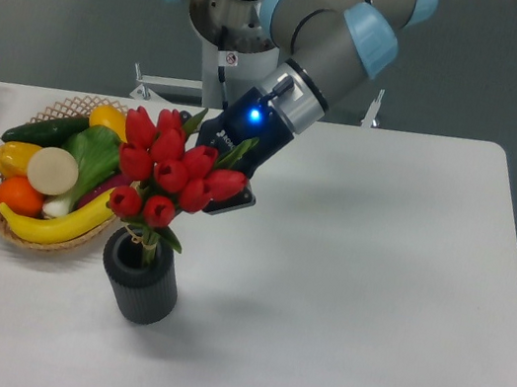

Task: Pick up the flowers from the vase
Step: 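Lift the gripped tulip bunch straight up out of the black vase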

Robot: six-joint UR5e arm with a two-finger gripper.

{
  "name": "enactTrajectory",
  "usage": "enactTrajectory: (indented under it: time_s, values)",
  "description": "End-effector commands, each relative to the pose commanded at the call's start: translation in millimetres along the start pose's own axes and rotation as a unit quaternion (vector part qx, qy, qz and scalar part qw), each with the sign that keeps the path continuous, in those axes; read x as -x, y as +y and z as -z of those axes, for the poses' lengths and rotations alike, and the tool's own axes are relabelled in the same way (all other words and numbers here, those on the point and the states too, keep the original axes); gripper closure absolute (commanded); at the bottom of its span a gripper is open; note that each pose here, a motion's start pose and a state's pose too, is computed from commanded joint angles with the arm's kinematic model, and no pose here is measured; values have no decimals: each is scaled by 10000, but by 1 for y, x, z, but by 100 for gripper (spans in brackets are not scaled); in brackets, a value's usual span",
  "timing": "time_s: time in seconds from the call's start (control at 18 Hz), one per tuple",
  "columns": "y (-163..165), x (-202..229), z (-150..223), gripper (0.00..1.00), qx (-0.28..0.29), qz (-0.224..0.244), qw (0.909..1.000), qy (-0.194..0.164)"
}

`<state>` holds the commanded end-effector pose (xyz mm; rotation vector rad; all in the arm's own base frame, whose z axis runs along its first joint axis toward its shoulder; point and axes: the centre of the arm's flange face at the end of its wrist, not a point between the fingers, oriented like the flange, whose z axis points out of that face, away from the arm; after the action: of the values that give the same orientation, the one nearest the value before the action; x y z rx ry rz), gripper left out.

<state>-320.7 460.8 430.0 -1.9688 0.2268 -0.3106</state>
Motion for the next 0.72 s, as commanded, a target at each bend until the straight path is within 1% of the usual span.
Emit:
enactTrajectory:
  time_s: [0.11,0.33,0.5,0.72]
  values:
    - [-6,0,2,61,-34,136,9999,-8]
    - [-19,-2,6,61,-273,244,9993,122]
    - [-34,0,11,61,-311,334,9989,77]
    - [-42,2,14,61,-334,407,9986,46]
